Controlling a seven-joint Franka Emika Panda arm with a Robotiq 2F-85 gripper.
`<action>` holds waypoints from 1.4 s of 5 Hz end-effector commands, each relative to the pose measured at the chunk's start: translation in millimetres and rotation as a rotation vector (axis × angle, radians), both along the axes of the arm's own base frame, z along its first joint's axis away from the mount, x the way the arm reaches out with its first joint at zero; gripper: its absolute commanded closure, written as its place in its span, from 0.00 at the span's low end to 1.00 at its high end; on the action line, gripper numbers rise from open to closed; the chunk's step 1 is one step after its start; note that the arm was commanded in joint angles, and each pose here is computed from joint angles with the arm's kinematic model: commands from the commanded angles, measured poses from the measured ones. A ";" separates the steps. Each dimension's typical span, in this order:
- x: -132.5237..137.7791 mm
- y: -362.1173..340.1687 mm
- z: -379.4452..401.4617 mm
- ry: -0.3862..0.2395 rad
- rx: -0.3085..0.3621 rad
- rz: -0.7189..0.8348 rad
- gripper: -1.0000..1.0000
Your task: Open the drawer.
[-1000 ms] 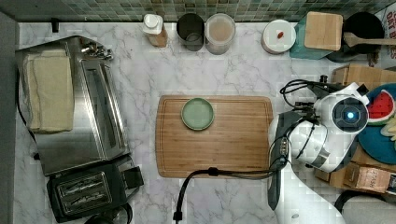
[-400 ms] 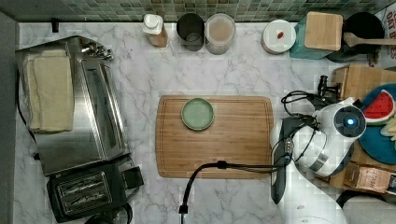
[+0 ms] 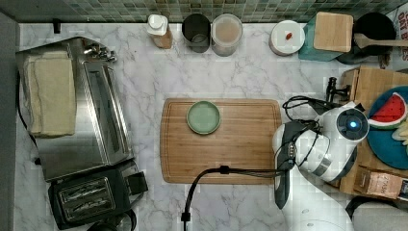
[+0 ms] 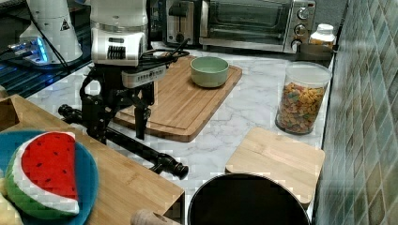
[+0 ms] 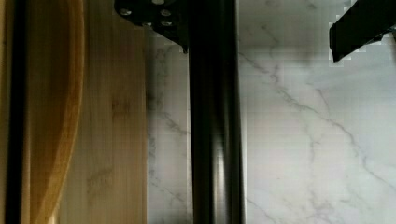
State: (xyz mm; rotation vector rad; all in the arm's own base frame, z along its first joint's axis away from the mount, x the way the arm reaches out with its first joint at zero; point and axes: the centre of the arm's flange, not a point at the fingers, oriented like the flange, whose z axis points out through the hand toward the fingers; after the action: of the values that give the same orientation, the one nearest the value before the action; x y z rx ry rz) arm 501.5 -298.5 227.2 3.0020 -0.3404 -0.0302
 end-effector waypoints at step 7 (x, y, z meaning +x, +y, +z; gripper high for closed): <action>79.7 307.3 49.5 -0.087 0.121 0.056 0.00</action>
State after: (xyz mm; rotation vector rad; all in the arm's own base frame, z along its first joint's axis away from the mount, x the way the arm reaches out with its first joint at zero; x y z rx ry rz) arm 550.4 -158.8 224.0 3.0209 -0.6752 -0.0338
